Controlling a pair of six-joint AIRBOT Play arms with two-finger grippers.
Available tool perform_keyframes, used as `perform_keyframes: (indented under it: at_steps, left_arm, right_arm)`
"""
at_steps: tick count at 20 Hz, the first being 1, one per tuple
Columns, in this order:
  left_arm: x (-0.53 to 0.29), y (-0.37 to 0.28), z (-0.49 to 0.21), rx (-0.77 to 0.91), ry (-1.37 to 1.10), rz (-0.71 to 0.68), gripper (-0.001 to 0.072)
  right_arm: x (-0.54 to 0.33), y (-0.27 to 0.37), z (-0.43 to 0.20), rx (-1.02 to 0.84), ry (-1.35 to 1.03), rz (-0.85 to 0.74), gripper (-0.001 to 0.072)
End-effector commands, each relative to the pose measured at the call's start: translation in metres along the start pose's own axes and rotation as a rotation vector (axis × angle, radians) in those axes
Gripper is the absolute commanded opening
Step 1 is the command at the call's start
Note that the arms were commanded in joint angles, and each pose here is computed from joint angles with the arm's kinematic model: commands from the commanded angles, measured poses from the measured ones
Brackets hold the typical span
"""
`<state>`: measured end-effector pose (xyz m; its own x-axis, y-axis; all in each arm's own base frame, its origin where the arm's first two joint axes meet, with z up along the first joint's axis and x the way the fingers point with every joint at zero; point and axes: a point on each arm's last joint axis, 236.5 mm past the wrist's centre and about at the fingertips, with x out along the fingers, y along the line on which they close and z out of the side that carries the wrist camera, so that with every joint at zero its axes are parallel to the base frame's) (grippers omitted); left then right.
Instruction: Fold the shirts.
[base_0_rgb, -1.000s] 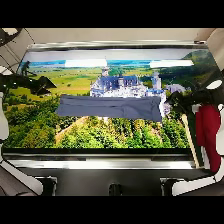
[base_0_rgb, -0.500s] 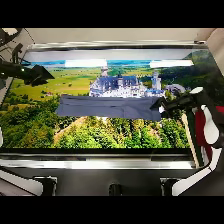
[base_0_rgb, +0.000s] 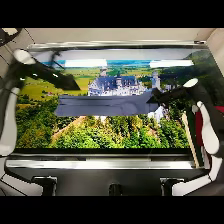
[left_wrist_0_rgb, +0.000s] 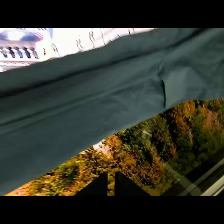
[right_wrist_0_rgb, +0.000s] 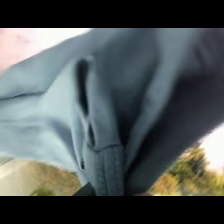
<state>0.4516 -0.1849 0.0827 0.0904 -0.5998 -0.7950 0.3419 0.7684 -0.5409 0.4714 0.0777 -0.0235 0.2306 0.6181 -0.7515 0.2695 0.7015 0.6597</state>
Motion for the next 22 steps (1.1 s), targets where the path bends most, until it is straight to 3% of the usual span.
perform_keyframes:
  at_steps: [1, 2, 7, 10, 19, 22]
  left_arm:
    - [0.080, -0.047, -0.030, 0.063, 0.118, -0.042, 0.0086]
    - [0.103, -0.059, -0.031, 0.073, 0.100, -0.045, 0.0030]
    - [0.177, -0.135, -0.023, -0.010, 0.010, -0.201, 0.0029]
    - [0.226, -0.179, -0.041, -0.081, 0.070, -0.332, 0.0028]
    - [0.316, -0.277, -0.094, -0.230, 0.183, -0.543, 0.0028]
    - [0.319, -0.291, -0.104, -0.161, 0.184, -0.562, 0.0026]
  right_arm:
    - [-0.056, 0.033, -0.020, -0.139, -0.051, -0.047, 0.0034]
    - [-0.074, 0.039, -0.034, -0.178, -0.044, -0.071, 0.0034]
    - [-0.157, 0.038, -0.088, -0.249, -0.089, -0.280, 0.0034]
    - [-0.187, 0.052, -0.114, -0.266, -0.134, -0.289, 0.0034]
    - [-0.240, 0.068, -0.188, -0.253, -0.186, -0.315, 0.0035]
    - [-0.241, 0.068, -0.189, -0.246, -0.193, -0.316, 0.0034]
